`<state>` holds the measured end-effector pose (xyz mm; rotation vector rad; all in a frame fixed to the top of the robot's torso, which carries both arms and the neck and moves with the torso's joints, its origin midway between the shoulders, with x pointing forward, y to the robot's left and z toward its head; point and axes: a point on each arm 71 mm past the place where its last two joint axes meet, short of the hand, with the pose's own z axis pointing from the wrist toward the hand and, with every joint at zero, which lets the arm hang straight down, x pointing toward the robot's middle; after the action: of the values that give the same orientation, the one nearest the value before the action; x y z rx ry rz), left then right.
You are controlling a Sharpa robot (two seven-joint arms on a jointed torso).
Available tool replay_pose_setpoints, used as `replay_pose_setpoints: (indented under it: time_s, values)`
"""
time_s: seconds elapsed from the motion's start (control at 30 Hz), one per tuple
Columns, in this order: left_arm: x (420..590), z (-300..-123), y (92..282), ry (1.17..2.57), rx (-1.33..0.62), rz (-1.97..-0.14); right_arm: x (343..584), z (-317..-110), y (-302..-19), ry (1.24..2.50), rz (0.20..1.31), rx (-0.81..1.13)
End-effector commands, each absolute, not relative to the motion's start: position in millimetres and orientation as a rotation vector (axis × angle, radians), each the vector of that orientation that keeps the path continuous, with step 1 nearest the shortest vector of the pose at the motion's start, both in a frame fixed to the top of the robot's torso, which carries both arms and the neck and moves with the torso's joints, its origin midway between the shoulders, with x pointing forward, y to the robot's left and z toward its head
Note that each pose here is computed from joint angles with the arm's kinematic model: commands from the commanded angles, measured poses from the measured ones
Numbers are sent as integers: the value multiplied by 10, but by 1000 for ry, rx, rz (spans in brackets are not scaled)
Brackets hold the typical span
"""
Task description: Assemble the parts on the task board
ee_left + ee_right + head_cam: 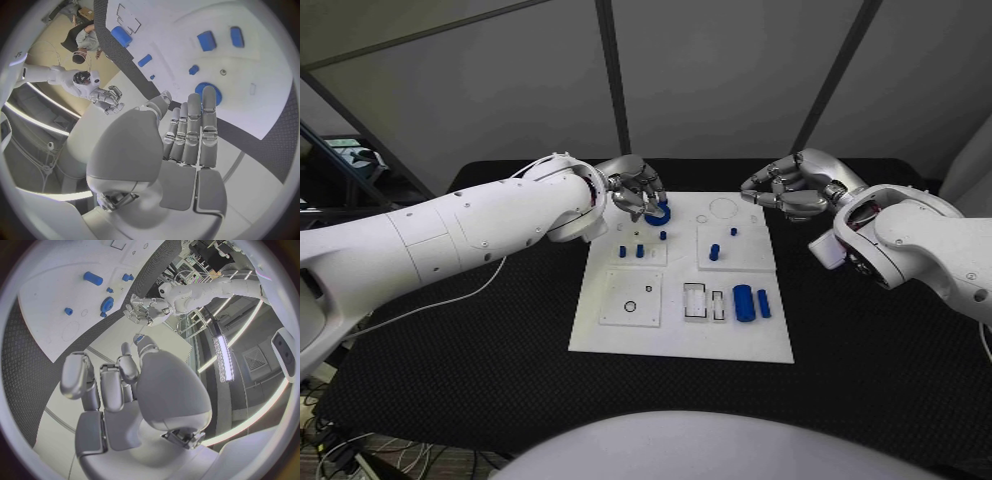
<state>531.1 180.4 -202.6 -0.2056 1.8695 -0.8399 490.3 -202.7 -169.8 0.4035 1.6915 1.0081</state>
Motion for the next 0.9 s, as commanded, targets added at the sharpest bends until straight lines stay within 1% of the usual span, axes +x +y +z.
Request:
replay_pose_setpoints:
  time_s: [0.03, 0.2, 0.37, 0.57, 0.9]
  values:
    - [5308, -1960, 1698, 1728, -11, -872, 4903, -1684, -2011, 1685, 1018, 399]
    - [5331, -2048, 1579, 1759, 98, -807, 4903, -1683, -1990, 1685, 1023, 396]
    - [5364, -2113, 1520, 1789, 172, -733, 4902, -1683, -1979, 1686, 1026, 394]
    - [5390, -2180, 1489, 1827, 226, -669, 4901, -1682, -1972, 1686, 1027, 392]
    - [5413, -2276, 1470, 1868, 242, -632, 4902, -1683, -1959, 1687, 1030, 390]
